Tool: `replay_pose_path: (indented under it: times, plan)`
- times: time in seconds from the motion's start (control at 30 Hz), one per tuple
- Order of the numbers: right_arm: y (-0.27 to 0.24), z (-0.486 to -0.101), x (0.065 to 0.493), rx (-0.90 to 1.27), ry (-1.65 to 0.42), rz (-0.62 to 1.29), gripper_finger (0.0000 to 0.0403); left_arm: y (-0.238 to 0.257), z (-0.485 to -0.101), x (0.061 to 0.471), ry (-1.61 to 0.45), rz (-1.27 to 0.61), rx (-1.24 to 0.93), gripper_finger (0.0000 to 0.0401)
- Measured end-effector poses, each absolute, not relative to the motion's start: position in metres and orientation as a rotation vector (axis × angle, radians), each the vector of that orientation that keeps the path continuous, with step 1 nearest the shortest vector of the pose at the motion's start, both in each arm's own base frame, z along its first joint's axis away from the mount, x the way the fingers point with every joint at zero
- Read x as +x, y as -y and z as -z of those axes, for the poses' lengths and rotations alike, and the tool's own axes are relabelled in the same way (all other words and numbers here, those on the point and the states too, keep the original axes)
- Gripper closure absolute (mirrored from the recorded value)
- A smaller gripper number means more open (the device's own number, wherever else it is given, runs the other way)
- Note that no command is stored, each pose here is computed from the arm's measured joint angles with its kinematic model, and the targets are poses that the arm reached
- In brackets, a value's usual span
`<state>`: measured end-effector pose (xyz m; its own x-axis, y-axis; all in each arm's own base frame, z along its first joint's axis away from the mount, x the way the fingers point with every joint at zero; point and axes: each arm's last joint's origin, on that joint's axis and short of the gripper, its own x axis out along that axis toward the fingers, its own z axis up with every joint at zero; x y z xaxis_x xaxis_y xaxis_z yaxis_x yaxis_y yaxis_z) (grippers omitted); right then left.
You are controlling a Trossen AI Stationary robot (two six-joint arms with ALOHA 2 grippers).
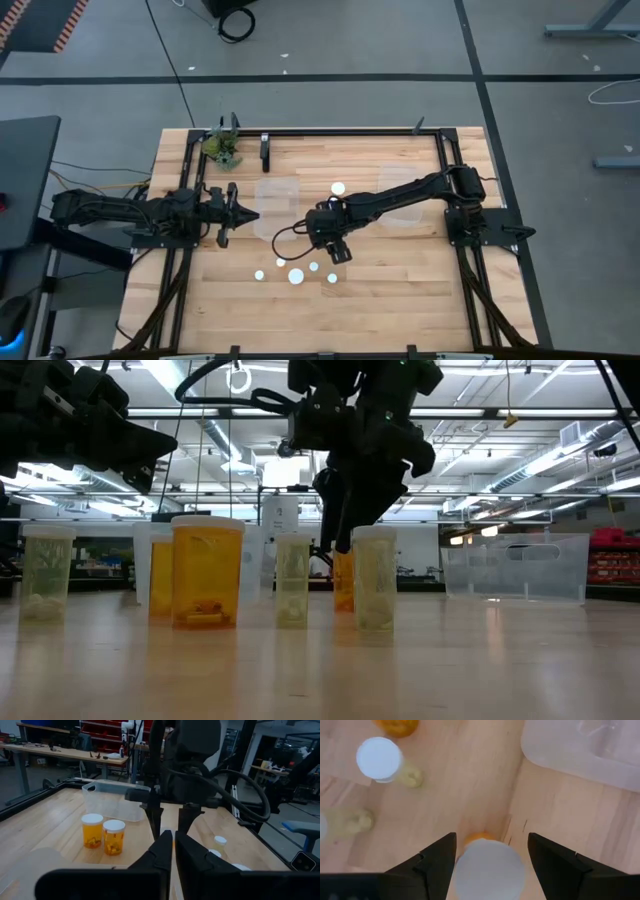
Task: Pick and place medicine bottles into bin by pill shape (circle, oval)
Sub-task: Put the large orange pill bottle into the right transparent bin
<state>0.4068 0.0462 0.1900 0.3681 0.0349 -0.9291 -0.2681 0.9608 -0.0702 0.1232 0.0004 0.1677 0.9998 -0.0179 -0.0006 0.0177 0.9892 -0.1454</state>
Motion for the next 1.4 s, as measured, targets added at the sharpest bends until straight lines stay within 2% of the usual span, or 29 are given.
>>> replay_pose_path:
  times: [0.53,0.83,1.0,1.17,1.4]
  plan:
    - [-0.043,-0.18,0.401,-0.223,-1.217,-0.194,0.015,0.0,-0.168,0.123,-0.002,0.018,-0.146,0.0375]
    - [-0.043,-0.18,0.401,-0.224,-1.216,-0.195,0.0183,0.0,-0.168,0.123,-0.002,0.018,-0.146,0.0366]
    - [-0.04,-0.18,0.4,-0.226,-1.229,-0.185,0.0179,0.0,-0.168,0.123,-0.002,0.018,-0.146,0.0373]
    - [-0.035,-0.195,0.395,-0.231,-1.215,-0.154,0.0178,0.0,-0.168,0.123,-0.002,0.018,-0.146,0.0374]
    - [-0.019,-0.238,0.38,-0.196,-1.131,-0.087,0.0179,0.0,-0.168,0.123,-0.002,0.018,-0.146,0.0365]
